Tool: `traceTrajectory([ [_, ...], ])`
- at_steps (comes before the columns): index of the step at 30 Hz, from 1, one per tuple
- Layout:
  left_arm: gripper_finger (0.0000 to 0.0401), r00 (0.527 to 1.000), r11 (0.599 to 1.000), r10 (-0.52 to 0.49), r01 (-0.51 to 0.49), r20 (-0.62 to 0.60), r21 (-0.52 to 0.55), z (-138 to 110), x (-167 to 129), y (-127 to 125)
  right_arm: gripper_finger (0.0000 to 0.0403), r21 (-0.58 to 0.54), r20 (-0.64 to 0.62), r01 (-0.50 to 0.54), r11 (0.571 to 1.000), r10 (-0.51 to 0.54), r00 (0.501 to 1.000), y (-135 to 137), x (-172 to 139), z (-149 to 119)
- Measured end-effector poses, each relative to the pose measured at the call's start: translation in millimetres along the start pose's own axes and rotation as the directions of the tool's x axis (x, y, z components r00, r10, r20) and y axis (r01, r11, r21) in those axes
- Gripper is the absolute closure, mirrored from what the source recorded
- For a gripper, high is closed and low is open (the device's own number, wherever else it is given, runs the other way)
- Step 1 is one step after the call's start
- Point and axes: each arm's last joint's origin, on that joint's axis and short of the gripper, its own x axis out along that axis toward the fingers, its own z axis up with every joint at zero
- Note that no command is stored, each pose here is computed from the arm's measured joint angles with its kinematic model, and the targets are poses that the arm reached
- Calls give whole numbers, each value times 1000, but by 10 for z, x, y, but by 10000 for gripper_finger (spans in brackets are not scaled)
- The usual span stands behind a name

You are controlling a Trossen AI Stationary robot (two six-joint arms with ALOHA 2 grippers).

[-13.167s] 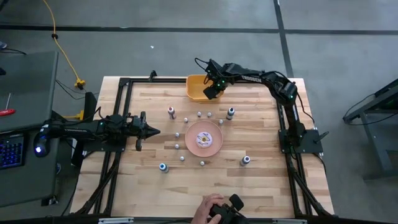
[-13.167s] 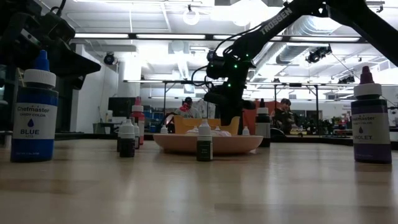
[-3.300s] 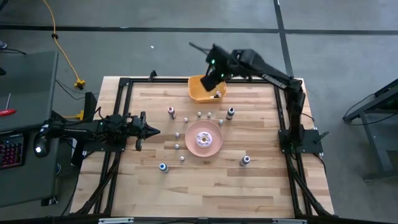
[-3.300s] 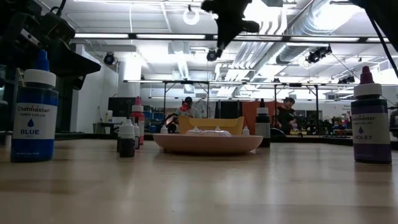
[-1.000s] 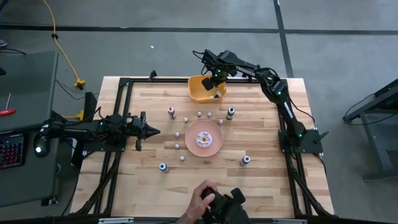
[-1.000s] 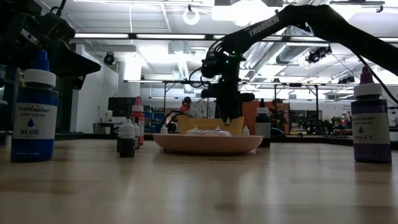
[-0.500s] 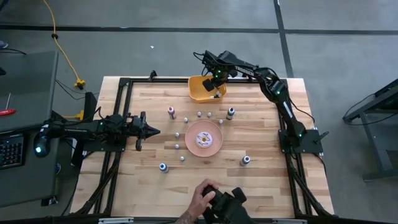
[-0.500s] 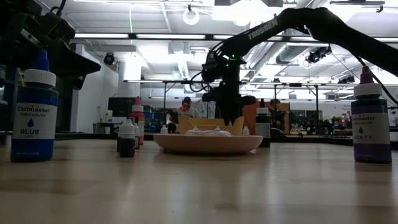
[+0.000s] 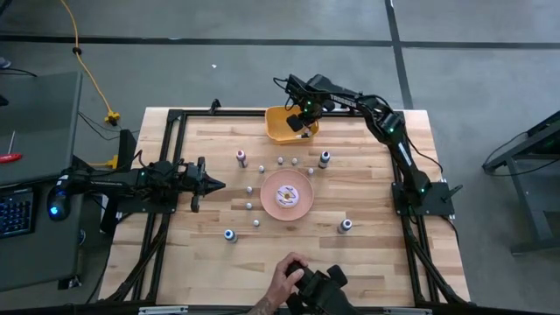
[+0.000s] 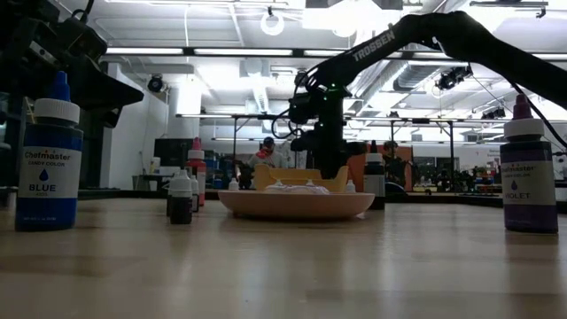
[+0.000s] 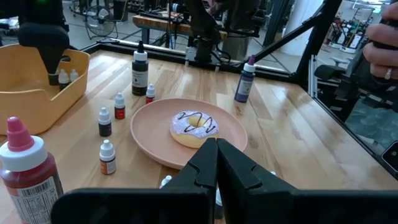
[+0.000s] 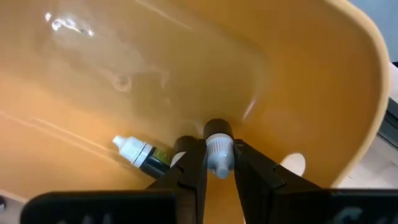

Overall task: Pick & Place food coloring
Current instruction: Put the small green food coloring bottle into the orange bin

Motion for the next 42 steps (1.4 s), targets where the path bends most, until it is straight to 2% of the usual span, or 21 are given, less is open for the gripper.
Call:
traceTrajectory([
  [8,400,1000,1000,-1,1,0,0,0,0,-1,338,-19,12,-3,1000,3,1000,5,0,11],
  [20,400,1000,1000,-1,1,-1,0,-1,0,-1,280,-20,13,-4,1000,4,1000,6,0,12],
  [42,400,1000,1000,-2,2,-1,0,0,0,-1,279,-42,31,1,999,0,1000,8,0,27],
])
